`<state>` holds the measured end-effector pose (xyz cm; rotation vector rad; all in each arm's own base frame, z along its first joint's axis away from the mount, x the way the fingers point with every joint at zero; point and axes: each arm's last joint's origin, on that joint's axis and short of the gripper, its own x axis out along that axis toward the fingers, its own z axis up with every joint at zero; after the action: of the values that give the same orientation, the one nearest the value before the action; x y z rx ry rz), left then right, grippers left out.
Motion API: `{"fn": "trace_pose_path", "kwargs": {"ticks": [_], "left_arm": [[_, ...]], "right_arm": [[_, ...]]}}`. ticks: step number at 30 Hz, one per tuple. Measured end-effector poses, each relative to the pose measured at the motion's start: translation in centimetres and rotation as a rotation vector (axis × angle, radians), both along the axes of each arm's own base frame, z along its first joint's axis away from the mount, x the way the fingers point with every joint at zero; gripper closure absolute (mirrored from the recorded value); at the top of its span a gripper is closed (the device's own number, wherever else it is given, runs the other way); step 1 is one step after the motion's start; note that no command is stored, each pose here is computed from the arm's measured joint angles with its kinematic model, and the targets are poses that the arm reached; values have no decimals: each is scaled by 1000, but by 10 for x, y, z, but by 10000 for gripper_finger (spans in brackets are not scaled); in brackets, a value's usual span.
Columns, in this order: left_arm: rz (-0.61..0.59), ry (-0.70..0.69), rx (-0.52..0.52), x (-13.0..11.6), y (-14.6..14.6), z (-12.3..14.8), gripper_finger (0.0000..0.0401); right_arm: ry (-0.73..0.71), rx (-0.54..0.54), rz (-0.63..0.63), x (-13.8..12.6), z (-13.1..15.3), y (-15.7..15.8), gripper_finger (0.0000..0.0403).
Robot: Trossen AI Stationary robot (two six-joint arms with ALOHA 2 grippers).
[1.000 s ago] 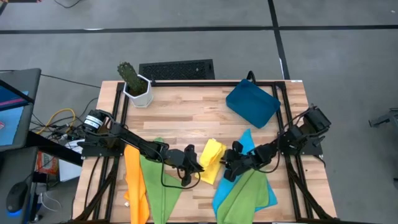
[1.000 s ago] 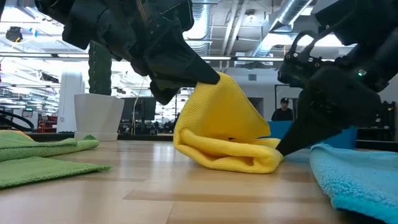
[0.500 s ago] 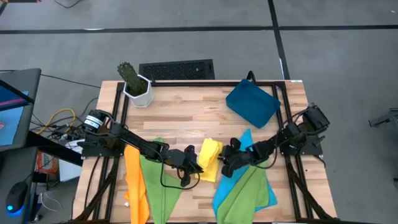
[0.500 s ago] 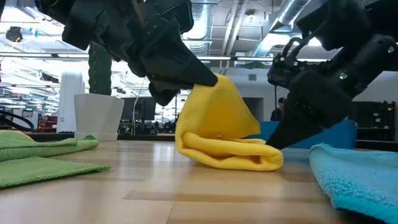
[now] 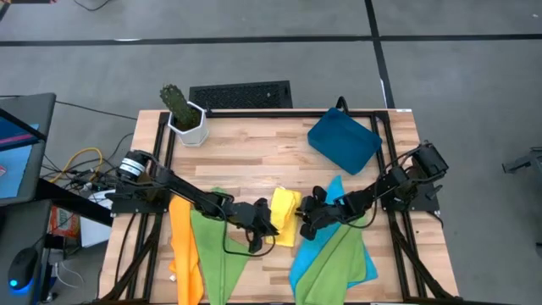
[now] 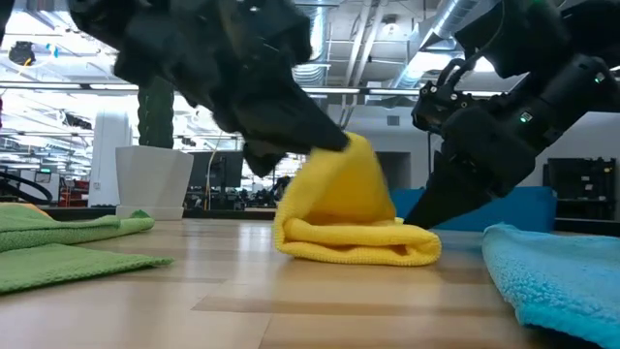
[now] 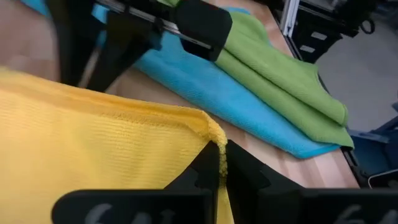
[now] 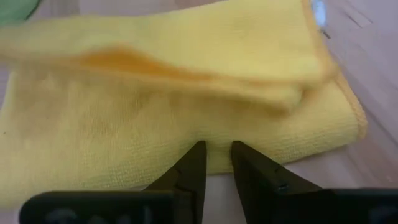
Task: Fold microfiber towels
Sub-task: Fold the yellow microfiber cloth
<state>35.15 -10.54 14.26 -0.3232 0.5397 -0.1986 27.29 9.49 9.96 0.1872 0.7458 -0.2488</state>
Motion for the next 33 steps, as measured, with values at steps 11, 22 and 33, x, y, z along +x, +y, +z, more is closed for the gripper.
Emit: {"fn": "trace_pose_path", "kwargs": {"ticks": [11,22,33], "left_arm": [[-55,110,54,27,-7,-1,393],[-27,79,53,29,-6,2,387],[-63,74,28,29,-8,3,303]], "right_arm": [[-9,-8,8,1,1,-1,301],[-10,-12,8,1,1,-1,301],[-10,-12,8,1,1,-1,301]]}}
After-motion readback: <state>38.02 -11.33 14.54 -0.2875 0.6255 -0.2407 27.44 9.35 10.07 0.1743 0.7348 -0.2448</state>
